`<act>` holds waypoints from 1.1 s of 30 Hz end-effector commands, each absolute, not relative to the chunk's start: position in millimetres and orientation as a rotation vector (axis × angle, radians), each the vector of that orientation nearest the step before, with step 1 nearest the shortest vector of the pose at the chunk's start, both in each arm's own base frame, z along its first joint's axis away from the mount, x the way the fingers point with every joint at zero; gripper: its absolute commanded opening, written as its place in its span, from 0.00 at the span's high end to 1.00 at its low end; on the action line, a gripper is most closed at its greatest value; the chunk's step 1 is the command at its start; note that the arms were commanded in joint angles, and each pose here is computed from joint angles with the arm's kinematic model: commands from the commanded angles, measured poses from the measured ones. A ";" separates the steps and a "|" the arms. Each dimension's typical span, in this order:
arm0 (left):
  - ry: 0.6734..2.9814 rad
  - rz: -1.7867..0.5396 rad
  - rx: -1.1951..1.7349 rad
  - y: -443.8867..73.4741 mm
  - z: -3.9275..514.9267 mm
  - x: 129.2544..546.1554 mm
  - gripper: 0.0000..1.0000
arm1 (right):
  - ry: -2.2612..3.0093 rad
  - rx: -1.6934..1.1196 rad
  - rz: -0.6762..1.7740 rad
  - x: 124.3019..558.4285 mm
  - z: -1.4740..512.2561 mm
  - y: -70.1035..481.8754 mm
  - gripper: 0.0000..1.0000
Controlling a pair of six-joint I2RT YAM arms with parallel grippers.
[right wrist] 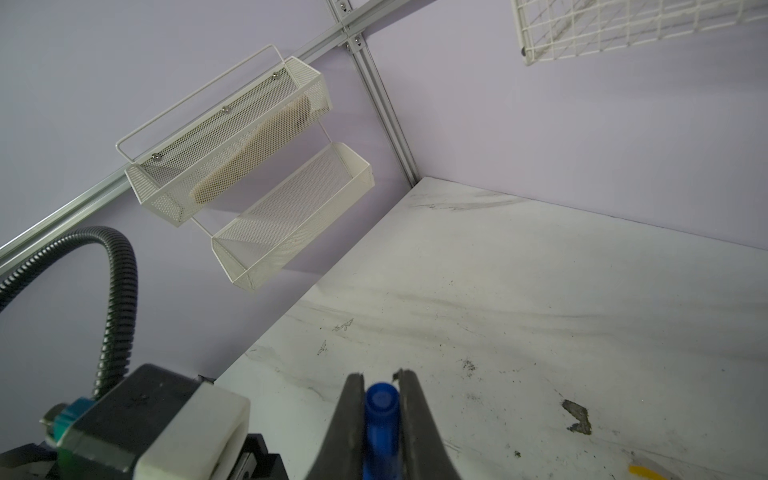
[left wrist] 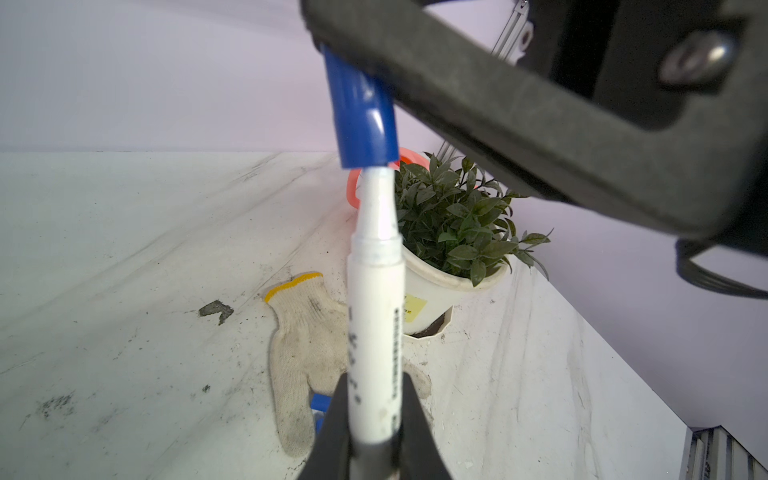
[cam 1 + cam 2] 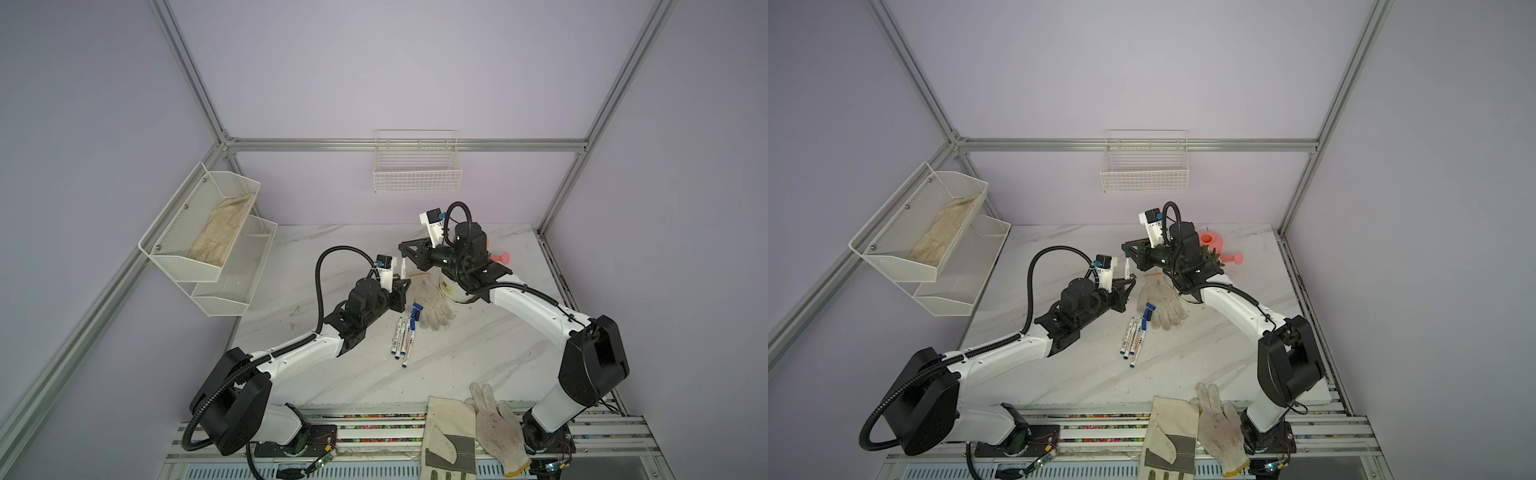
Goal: Insert the pens into the pen caps
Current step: 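Lower the blue cap onto the marker tip held by the left gripper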
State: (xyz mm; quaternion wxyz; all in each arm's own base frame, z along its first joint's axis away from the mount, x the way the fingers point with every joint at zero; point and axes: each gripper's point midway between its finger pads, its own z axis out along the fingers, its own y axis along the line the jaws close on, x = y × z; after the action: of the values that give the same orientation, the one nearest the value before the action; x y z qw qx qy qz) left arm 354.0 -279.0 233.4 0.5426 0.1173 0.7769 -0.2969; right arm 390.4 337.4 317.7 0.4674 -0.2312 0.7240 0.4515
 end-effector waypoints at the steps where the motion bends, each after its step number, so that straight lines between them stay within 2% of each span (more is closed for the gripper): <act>1: 1.779 -0.705 0.289 -276.0 244.7 348.9 1.00 | 1.752 -0.580 1.127 388.7 324.0 340.8 1.00; 13: 1.760 -0.692 0.219 -266.9 243.2 351.9 1.00 | 1.742 -0.621 1.163 375.2 330.2 340.8 1.00; 33: 1.657 -0.718 0.220 -269.2 277.8 353.9 1.00 | 1.812 -0.697 1.178 369.2 310.3 345.3 1.00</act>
State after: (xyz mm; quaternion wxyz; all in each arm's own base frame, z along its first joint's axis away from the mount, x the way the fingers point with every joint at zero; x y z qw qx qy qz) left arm 354.6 -275.8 232.6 0.5570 0.1083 0.7692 -0.2940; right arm 378.3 342.4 320.2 0.4520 -0.2627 0.7132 0.4669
